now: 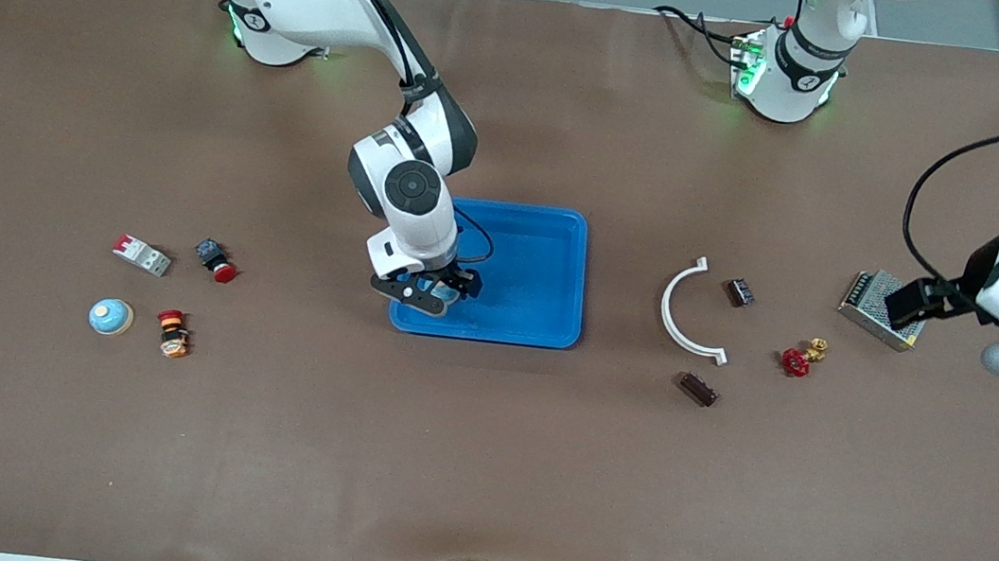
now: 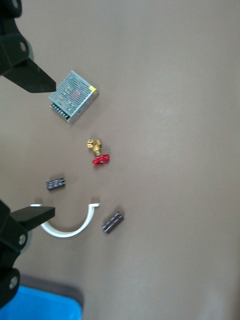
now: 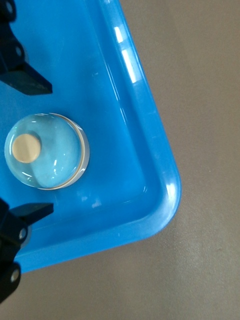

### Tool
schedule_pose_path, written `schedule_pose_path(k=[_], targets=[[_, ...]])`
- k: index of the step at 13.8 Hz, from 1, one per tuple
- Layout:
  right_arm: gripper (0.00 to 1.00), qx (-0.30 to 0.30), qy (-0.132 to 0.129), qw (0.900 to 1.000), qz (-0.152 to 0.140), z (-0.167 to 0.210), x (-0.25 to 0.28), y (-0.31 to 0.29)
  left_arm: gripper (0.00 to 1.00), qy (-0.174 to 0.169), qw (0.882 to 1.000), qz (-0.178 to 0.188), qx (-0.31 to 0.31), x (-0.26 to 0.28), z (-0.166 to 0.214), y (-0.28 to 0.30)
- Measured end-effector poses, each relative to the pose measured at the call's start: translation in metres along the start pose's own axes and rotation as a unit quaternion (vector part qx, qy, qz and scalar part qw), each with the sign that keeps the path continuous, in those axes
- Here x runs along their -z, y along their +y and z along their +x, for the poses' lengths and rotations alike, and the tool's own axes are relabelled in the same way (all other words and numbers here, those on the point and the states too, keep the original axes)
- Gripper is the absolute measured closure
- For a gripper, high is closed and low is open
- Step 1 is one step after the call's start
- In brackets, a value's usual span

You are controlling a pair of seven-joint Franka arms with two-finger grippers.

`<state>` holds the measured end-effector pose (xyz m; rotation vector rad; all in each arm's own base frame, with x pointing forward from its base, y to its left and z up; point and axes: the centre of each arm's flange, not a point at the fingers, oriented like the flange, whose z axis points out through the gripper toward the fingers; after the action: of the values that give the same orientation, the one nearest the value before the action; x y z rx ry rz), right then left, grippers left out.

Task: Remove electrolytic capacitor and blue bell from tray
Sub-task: 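Raise the left gripper away while the right gripper lifts the second bell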

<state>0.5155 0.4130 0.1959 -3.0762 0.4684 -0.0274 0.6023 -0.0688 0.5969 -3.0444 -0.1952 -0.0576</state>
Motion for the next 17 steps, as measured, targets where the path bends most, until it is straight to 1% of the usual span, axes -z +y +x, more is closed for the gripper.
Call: schedule_pose_path(k=[1, 2, 3, 4, 6, 12, 15, 17], targets=[[0.06, 0.002, 0.001, 1.0, -0.002, 0.0, -0.001, 0.0, 0.0, -0.003, 1.0, -0.004, -0.012, 0.004, -0.006, -0.007], [0.13, 0.003, 0.002, 1.0, -0.004, 0.0, -0.003, 0.001, 0.0, -0.009, 1.0, -0.009, -0.022, 0.006, -0.011, -0.016], [0.23, 0.005, 0.003, 1.0, -0.005, 0.001, -0.004, 0.002, 0.0, -0.015, 0.999, -0.015, -0.025, 0.007, -0.015, -0.024], [0.36, 0.005, 0.004, 1.0, -0.006, 0.001, -0.004, 0.002, 0.0, -0.02, 0.999, -0.023, -0.025, 0.008, -0.018, -0.032], [0.37, 0.004, 0.007, 1.0, -0.006, 0.004, -0.003, 0.002, 0.0, -0.024, 0.999, -0.032, -0.028, 0.009, -0.023, -0.039], [0.37, -0.01, 0.011, 1.0, -0.004, 0.012, 0.004, -0.001, 0.0, -0.02, 0.999, -0.033, -0.032, 0.016, -0.032, -0.037], [0.37, -0.006, 0.0, 1.0, -0.027, 0.03, 0.026, 0.003, 0.0, -0.018, 0.999, -0.033, -0.032, 0.019, -0.033, -0.037], [0.37, 0.012, -0.006, 0.999, -0.034, 0.054, 0.053, 0.015, 0.0, -0.018, 0.999, -0.033, -0.032, 0.02, -0.034, -0.038]])
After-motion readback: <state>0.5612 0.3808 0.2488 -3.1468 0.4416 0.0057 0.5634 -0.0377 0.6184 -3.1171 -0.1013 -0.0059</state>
